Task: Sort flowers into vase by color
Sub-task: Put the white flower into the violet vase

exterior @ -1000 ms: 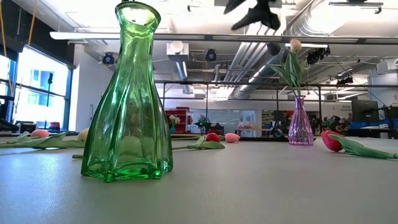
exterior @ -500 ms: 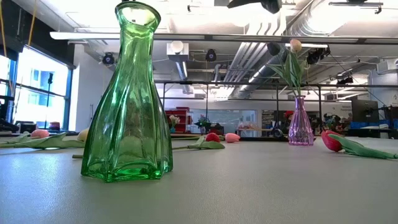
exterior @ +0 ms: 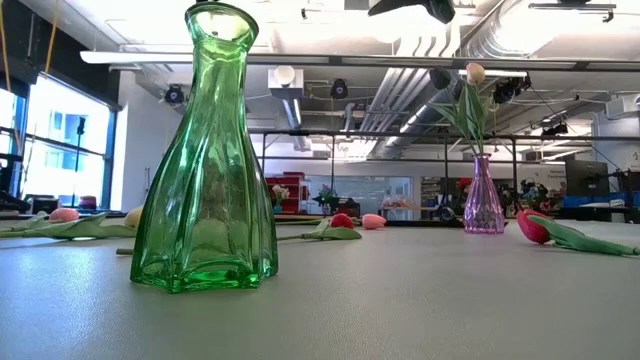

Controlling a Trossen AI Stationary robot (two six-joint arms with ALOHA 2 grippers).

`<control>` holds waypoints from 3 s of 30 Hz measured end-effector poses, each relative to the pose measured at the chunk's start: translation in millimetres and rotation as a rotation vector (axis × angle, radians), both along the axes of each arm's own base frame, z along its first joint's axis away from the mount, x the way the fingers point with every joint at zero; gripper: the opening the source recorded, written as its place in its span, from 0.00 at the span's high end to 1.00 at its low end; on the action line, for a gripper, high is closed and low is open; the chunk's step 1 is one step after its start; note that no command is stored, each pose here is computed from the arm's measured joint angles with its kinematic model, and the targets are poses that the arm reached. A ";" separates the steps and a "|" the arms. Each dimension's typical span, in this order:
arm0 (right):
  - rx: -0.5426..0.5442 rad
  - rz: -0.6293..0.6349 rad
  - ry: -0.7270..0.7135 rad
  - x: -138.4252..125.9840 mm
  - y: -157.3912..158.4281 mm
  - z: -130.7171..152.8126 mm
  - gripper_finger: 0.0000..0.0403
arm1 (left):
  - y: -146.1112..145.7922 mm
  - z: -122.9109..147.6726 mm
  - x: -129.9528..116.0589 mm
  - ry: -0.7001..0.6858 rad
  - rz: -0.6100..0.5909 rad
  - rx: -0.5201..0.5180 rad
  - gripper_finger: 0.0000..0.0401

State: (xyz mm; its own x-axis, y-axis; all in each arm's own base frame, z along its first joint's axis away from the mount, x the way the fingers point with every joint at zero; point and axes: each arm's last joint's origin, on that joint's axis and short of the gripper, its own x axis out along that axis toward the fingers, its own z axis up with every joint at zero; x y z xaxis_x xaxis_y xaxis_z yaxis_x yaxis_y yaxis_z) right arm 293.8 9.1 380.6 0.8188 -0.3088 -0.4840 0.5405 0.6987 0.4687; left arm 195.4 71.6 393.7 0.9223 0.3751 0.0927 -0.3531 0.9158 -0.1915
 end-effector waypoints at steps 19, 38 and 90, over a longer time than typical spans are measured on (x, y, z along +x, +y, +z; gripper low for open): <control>0.002 0.013 -0.001 0.2 0.4 0.2 0.56 | -8.7 2.2 -0.9 -0.066 -0.295 -0.220 0.49; -0.001 0.100 0.031 0.9 -16.1 -1.0 0.56 | -33.2 -40.3 12.8 0.298 -0.472 -0.630 0.49; -0.058 0.112 0.109 -2.4 -18.2 -5.8 0.56 | -104.5 -251.0 -6.1 1.189 0.312 -1.018 0.53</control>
